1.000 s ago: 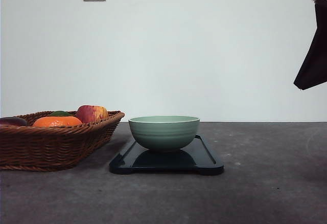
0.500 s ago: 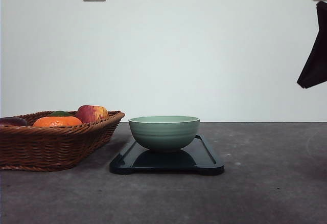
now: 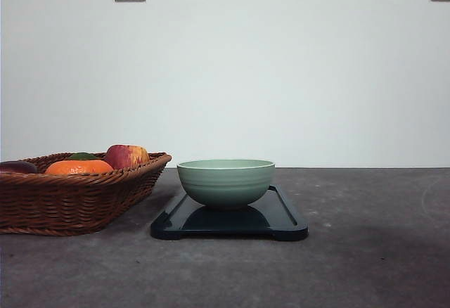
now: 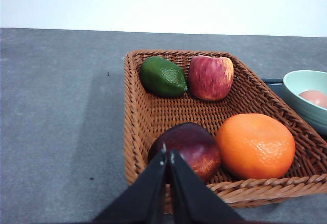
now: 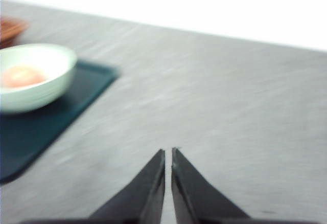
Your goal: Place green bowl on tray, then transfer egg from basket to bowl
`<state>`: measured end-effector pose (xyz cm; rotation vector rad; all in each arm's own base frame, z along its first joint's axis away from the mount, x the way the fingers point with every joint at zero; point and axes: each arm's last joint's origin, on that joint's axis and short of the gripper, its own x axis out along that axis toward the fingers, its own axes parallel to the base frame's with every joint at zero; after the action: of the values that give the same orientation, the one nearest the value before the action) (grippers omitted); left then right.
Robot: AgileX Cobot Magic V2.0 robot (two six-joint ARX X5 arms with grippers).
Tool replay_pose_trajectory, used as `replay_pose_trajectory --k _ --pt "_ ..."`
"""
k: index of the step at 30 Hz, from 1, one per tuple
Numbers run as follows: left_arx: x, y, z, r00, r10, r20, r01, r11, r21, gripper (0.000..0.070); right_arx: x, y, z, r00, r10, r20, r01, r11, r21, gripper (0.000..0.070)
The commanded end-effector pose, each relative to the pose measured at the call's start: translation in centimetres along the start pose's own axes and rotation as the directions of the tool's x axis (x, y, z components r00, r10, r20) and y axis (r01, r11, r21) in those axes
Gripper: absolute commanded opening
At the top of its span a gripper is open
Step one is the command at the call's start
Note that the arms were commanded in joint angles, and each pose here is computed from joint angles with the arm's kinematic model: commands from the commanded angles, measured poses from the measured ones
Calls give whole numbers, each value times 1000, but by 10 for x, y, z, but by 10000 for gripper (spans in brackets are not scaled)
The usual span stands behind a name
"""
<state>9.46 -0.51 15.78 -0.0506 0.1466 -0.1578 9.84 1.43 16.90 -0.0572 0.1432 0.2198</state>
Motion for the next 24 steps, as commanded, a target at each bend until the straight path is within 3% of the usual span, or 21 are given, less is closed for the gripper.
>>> replay_pose_trajectory --k 1,11,24 --pt "2 1 -5 1000 4 -9 -4 1000 12 0 -2 -1 -4 999 -21 48 21 1000 -4 15" --pt "2 1 -5 1000 4 -9 -4 1000 12 0 -1 -4 -12 992 -114 49 113 993 24 15" --pt "2 1 -5 1000 4 -9 -4 1000 12 0 -1 -4 -12 992 -116 50 115 993 24 15"
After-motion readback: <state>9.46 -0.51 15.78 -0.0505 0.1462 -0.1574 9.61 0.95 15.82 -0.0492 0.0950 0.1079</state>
